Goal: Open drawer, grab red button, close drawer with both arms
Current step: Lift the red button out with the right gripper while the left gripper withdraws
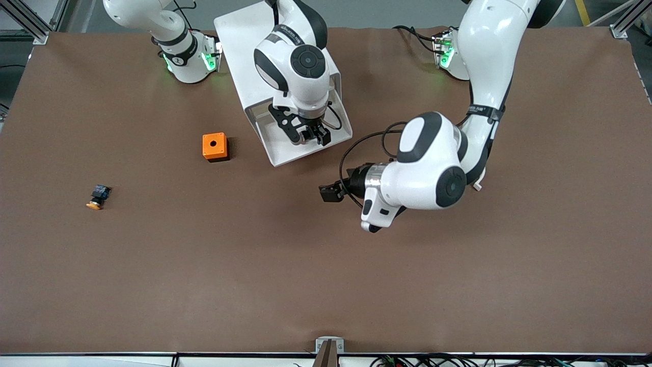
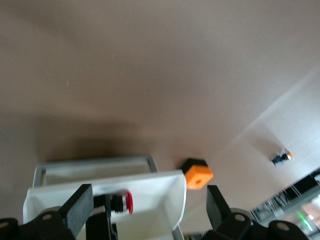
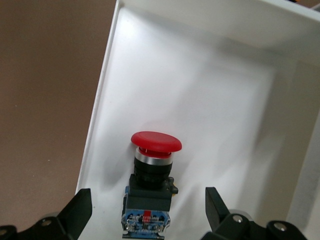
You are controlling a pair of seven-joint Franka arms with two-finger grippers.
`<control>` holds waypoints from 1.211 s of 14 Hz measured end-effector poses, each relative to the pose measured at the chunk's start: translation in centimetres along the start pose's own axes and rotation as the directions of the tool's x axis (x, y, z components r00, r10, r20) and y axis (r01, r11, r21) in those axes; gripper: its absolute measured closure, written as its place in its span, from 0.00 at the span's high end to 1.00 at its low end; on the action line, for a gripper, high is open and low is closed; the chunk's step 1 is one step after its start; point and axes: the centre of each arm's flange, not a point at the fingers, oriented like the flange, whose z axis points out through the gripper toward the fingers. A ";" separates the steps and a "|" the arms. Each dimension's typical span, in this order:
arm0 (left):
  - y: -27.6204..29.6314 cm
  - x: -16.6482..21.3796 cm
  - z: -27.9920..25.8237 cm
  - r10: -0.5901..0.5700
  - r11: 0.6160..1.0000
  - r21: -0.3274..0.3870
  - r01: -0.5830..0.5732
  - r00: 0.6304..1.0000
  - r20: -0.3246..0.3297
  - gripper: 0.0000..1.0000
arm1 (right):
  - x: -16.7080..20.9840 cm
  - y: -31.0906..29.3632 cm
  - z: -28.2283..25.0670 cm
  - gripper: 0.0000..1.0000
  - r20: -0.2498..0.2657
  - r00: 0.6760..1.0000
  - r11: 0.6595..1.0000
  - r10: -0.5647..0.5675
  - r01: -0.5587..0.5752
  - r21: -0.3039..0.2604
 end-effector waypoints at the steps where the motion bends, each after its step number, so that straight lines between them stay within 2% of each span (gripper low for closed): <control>1: 0.3 -0.2 0.0 0.025 1.000 0.011 -0.024 0.998 -0.056 1.00 | 0.0 -0.1 0.0 0.93 0.003 1.000 1.000 0.001 -0.001 0.006; 3: 0.4 -0.4 0.4 0.079 0.995 0.067 -0.070 0.985 -0.155 1.00 | 0.0 -0.1 0.0 0.71 0.005 1.000 1.000 0.003 -0.003 0.012; 4: 0.4 -0.5 0.2 0.101 0.992 0.093 -0.085 0.977 -0.188 1.00 | -0.1 -0.2 -0.1 0.70 0.006 1.000 1.000 0.003 -0.003 0.012; 5: 0.4 -0.6 -0.1 0.112 0.990 0.109 -0.091 0.971 -0.210 1.00 | -0.1 -0.2 0.0 0.65 0.006 1.000 1.000 0.003 -0.003 0.012; 7: 0.1 -0.3 0.0 0.096 0.990 0.122 -0.070 0.969 -0.226 1.00 | -0.1 -0.2 0.0 0.63 0.006 1.000 1.000 0.003 -0.003 0.012; 9: -0.3 0.4 0.5 0.078 0.991 0.120 -0.051 0.969 -0.234 1.00 | -0.1 -0.2 0.0 0.62 0.006 1.000 1.000 0.003 -0.003 0.012; 11: -0.4 1.3 1.0 0.087 0.992 0.110 -0.058 0.957 -0.279 1.00 | -0.1 -0.1 0.1 0.59 0.005 1.000 1.000 0.003 -0.003 0.009; 13: -0.2 1.4 1.9 0.108 0.989 0.134 -0.068 0.939 -0.325 1.00 | -0.1 -0.2 0.1 0.40 0.006 1.000 1.000 0.003 -0.003 0.009; 17: 0.3 0.3 2.9 0.072 0.990 0.142 -0.020 0.926 -0.370 1.00 | 0.6 -0.7 -0.9 0.41 0.008 1.000 1.000 0.016 -0.016 0.024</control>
